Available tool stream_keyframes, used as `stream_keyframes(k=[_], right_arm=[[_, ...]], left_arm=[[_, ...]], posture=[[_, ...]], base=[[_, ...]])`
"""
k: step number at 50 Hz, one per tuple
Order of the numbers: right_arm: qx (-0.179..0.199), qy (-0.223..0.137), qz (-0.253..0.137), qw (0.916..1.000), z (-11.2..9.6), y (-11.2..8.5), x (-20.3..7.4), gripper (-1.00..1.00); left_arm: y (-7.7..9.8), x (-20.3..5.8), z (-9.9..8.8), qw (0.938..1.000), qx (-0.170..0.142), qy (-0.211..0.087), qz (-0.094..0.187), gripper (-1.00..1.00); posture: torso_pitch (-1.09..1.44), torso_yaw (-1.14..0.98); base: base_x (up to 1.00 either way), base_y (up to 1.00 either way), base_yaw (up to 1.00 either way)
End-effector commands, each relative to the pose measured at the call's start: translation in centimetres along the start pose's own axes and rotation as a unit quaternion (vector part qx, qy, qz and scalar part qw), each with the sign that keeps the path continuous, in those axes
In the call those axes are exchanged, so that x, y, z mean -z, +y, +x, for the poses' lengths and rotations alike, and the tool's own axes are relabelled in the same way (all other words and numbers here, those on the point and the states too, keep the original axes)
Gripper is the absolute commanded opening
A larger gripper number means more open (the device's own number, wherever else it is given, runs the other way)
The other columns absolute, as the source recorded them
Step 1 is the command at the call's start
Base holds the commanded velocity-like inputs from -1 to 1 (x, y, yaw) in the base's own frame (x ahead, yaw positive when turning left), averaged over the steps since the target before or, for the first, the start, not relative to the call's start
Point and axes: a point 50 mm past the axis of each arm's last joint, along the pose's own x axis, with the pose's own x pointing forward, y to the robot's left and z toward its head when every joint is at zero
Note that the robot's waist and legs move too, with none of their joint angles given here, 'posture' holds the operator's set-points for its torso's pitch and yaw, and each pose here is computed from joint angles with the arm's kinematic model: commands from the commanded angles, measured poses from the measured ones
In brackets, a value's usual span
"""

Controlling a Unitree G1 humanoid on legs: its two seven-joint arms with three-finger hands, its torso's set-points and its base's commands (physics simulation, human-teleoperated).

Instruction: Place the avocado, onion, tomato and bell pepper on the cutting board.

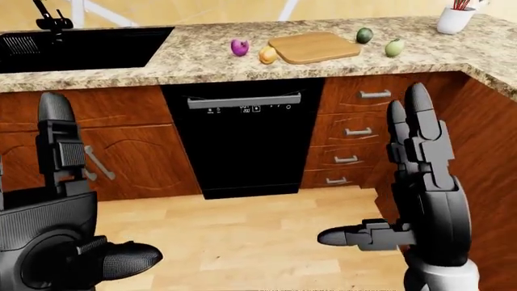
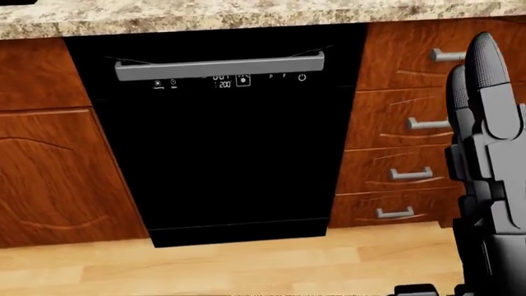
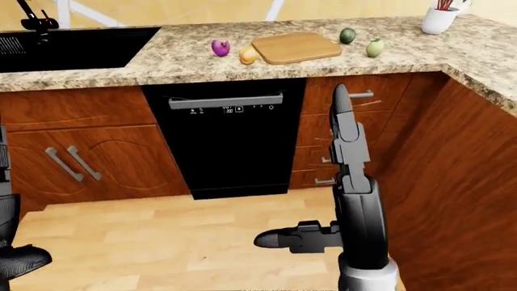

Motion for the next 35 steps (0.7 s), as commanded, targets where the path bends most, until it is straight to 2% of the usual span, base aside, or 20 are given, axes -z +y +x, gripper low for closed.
stream_keyframes(k=[1,35], right_arm=[[0.009,-0.032,-0.006,0.9994,0.09,-0.31,-1.06,1.00],[-0.001,-0.026,-0.001,0.9996,0.11,0.06,-0.71,1.00]], left_arm=[[-0.53,-0.88,-0.03,0.9994,0.019,-0.027,-0.003,1.00],[-0.71,-0.87,-0.38,0.9991,0.030,-0.030,-0.005,1.00]], posture=[[0.00,0.00],[0.00,0.00]], base=[[0.00,-0.17,0.00],[0.00,-0.17,0.00]])
